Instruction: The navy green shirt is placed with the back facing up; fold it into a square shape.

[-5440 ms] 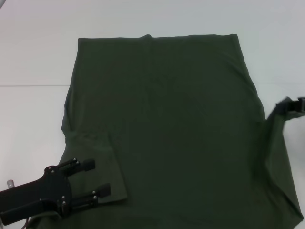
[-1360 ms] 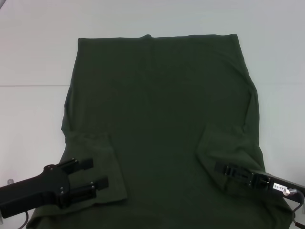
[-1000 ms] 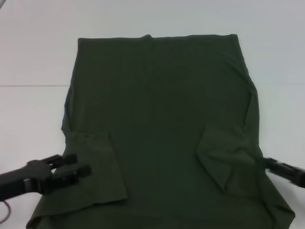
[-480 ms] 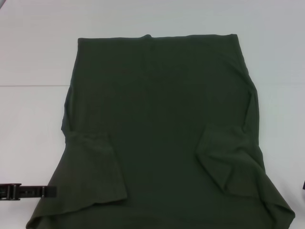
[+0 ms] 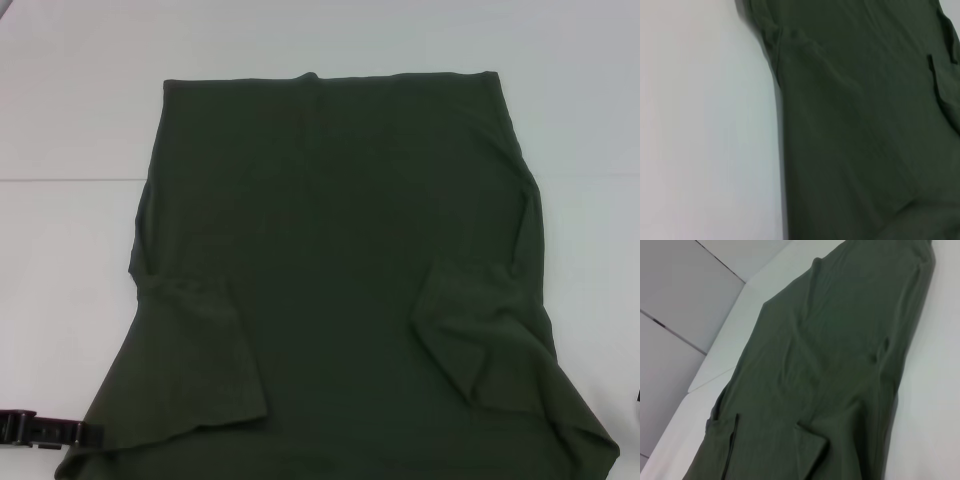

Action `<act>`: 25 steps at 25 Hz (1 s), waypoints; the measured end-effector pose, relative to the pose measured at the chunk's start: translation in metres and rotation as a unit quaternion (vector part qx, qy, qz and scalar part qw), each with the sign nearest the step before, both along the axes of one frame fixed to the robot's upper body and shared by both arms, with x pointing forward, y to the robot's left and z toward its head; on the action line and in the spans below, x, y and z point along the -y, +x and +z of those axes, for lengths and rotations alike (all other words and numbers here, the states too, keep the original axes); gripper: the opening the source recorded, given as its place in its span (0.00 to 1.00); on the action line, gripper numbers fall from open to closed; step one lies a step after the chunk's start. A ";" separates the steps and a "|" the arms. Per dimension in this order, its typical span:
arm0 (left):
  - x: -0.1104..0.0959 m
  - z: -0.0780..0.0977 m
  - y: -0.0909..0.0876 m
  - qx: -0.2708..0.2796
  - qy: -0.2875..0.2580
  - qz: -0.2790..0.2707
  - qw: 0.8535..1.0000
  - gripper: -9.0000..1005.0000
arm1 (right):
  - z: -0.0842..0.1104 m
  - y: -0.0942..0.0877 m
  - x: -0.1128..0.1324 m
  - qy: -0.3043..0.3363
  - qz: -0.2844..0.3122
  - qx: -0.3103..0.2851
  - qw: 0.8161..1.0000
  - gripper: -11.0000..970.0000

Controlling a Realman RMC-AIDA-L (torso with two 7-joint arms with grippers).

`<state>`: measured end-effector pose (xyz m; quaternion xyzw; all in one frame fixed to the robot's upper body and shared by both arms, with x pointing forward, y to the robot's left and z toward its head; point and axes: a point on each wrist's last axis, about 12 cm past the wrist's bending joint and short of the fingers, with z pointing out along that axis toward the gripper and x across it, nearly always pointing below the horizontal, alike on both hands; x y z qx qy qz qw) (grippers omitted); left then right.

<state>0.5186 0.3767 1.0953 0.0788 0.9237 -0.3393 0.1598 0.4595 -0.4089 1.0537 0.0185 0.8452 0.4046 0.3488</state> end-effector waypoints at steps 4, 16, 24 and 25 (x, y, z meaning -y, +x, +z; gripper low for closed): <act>0.001 -0.001 0.001 -0.004 0.000 -0.003 1.000 0.84 | 0.001 0.002 -0.001 -0.001 0.003 0.002 1.000 0.82; -0.002 -0.003 0.003 -0.015 0.025 0.003 1.000 0.84 | 0.001 0.005 -0.005 0.002 0.008 0.006 1.000 0.82; 0.004 -0.008 0.006 -0.020 0.041 -0.008 0.999 0.84 | 0.003 0.008 -0.008 0.005 0.014 0.009 1.000 0.82; 0.004 -0.008 0.007 -0.020 0.044 -0.008 0.999 0.84 | 0.003 0.008 -0.008 0.006 0.015 0.009 1.000 0.82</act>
